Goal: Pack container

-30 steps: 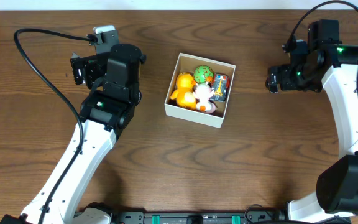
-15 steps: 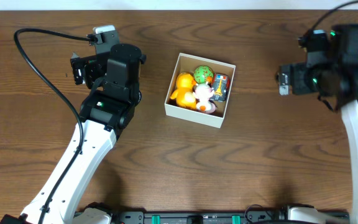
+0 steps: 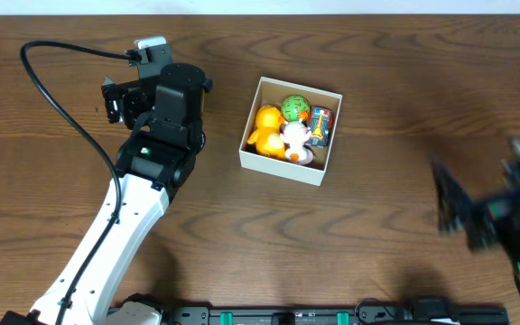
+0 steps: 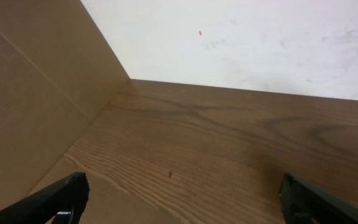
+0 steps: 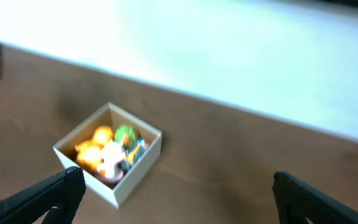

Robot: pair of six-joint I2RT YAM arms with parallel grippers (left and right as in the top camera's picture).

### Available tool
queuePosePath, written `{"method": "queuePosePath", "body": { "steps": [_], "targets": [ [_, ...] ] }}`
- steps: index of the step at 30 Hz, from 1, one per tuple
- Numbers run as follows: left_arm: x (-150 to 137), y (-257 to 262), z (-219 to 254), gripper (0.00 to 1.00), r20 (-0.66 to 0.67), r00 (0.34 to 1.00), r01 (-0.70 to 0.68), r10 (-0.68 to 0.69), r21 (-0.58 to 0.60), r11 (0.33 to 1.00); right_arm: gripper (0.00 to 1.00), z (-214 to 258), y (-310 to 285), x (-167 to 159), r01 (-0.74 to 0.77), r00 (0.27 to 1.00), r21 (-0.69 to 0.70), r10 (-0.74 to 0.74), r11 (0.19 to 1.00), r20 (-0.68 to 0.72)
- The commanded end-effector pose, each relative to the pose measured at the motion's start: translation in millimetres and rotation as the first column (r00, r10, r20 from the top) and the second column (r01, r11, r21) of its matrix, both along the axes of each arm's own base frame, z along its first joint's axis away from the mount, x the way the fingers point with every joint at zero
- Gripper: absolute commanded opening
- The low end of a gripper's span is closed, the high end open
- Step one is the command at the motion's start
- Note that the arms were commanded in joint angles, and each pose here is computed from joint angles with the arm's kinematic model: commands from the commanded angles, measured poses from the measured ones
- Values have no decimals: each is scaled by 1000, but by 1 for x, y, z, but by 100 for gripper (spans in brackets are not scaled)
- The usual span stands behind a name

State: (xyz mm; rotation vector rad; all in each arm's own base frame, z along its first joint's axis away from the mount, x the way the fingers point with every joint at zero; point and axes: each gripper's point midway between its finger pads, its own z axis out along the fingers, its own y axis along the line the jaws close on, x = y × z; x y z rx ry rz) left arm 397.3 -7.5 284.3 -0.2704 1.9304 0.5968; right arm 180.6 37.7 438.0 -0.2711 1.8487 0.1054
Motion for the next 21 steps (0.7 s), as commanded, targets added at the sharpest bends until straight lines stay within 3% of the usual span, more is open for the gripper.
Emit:
{"method": "queuePosePath", "body": {
  "steps": [1,6,11,15,21],
  "targets": [
    [-4,5,5,98,10,1000,-18,18,10,1000,99,15,-1,-33,-8,996,21,6,1000,91],
    [-4,5,5,98,10,1000,-18,18,10,1000,99,16,-5,-84,-13,984,36,6,999,178],
    [-4,5,5,98,10,1000,-18,18,10,1000,99,-3,-7,-113,-9,974,39,0,999,226],
    [-4,5,5,98,10,1000,-18,18,10,1000,99,-39,-9,-104,22,980,37,-29,999,197],
    [-4,5,5,98,10,1000,-18,18,10,1000,99,-90,-11,-49,53,975,34,-60,998,214]
  ]
}}
